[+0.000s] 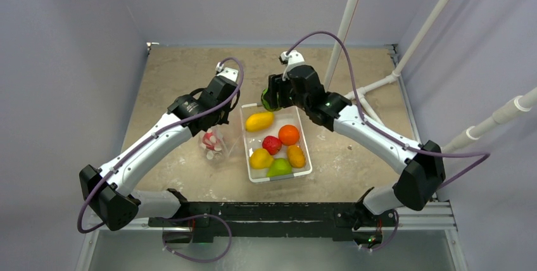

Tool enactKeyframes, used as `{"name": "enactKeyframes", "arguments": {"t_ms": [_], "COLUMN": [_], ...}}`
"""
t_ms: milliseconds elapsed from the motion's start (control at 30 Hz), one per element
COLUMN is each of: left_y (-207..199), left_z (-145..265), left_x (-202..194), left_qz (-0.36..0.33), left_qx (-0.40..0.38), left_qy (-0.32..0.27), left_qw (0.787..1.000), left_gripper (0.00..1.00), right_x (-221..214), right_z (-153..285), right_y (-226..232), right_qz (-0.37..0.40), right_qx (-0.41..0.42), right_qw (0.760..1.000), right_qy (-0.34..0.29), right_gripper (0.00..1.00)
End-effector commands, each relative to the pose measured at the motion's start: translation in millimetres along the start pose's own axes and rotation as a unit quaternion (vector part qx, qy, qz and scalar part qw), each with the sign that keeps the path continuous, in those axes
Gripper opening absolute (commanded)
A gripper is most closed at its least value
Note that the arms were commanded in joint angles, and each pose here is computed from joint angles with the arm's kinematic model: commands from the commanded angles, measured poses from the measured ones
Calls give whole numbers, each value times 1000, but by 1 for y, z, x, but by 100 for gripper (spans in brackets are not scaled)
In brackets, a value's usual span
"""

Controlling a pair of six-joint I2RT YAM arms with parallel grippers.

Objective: Place the food in the zip-top bag and seal the zipper
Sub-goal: Pick up the fake fruit from the bin, then place the fake fruit in the zipper food storage bag.

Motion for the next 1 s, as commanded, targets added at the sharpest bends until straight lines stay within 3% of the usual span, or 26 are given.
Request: {"name": "enactKeyframes", "arguments": {"t_ms": [0,433,967], "left_y": [3,0,-3], "left_z": [5,3,6], "left_x": [8,10,18], "left_qz": [12,11,18], "left_qx": [2,-4,-14], "left_qy": [-24,-23,-28], "left_qw": [1000,1000,999], "left_gripper": [0,0,0], "right_x": [35,49,32], "right_z": [24,61,52], "right_y": [29,59,97], "right_qz": [-12,10,37], "right_qx": [82,211,295], "right_qw": [996,975,954], "right_qy": [-44,-72,-36], "right_gripper": [33,33,32]}}
Point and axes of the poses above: each gripper's point midway between its finger pads, its own z axis back along the fingers, its own y axis along the line the jaws close on, x = y × z, the point moved 4 cm from there along z, back along the fingers, and after that the axes turned 7 degrees about -z, right-handed, at the moved point
